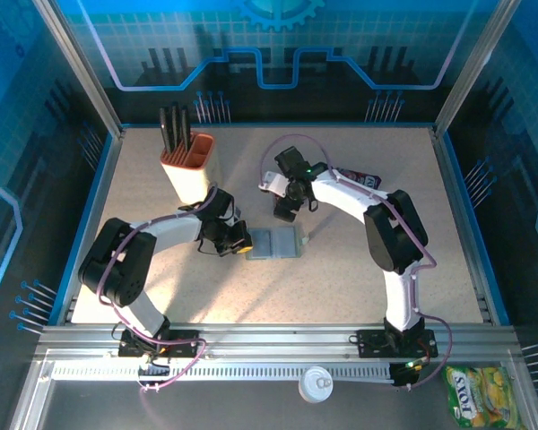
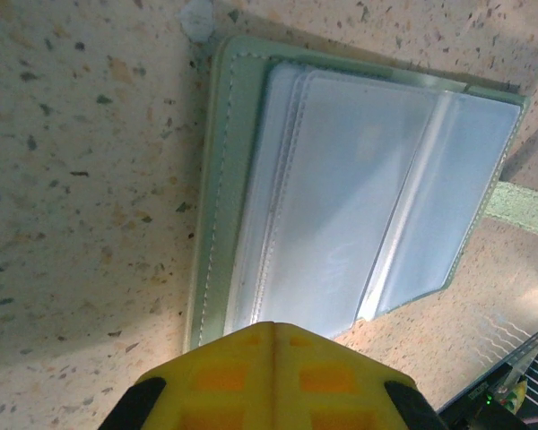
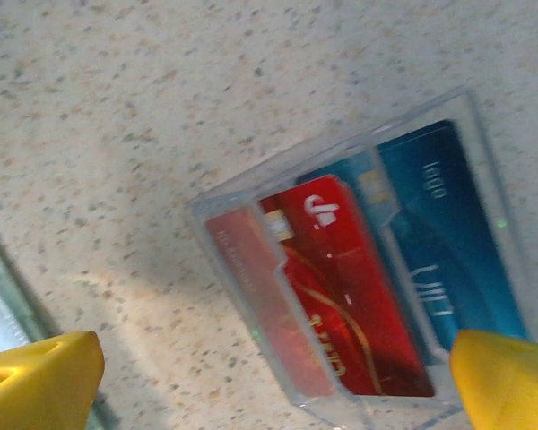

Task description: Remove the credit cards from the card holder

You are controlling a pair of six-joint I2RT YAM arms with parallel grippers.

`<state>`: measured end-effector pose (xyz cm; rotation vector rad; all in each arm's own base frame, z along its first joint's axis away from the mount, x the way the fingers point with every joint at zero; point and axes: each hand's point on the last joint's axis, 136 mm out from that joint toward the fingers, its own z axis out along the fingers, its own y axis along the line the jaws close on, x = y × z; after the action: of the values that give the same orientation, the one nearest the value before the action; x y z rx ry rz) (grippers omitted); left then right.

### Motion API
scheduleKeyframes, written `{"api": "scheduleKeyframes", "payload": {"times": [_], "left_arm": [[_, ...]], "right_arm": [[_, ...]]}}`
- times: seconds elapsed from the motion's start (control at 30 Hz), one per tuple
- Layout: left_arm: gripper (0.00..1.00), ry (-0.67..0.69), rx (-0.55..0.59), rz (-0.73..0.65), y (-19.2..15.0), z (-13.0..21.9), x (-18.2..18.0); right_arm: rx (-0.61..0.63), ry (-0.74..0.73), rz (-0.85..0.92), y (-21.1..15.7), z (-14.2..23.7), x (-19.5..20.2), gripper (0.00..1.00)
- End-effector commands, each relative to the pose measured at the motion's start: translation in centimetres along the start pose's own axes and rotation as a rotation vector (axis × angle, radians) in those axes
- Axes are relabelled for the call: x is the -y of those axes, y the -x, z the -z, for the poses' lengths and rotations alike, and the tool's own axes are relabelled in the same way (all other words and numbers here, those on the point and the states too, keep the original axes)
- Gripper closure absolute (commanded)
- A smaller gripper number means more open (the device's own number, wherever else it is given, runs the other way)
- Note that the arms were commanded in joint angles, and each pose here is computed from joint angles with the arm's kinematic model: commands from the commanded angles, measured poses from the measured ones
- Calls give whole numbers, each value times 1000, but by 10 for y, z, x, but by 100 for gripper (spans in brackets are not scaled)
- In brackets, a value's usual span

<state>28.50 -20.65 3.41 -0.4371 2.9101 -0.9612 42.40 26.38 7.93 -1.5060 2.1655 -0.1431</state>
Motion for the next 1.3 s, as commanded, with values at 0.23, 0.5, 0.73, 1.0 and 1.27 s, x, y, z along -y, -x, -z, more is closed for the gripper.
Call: {"api": "scheduleKeyframes", "payload": {"times": [0.23,0.5,0.73,1.0,1.27], "left_arm": [[100,-21,9,-4,0,6,3],[100,-20,6,-2,-1,5,2],[100,-20,8,-7,-3,8,2],[100,-14,13,-10,-2,8,0],[100,-15,-4,-14,-2,3,-2]], "right_arm": [[22,-253,-5,18,-15,32,0],[45,-293,-11,26,-17,41,0],[53,-322,-17,34,-19,48,0],[146,-123,-158,46,23,12,4],[248,214,-545,50,51,-46,36]]}}
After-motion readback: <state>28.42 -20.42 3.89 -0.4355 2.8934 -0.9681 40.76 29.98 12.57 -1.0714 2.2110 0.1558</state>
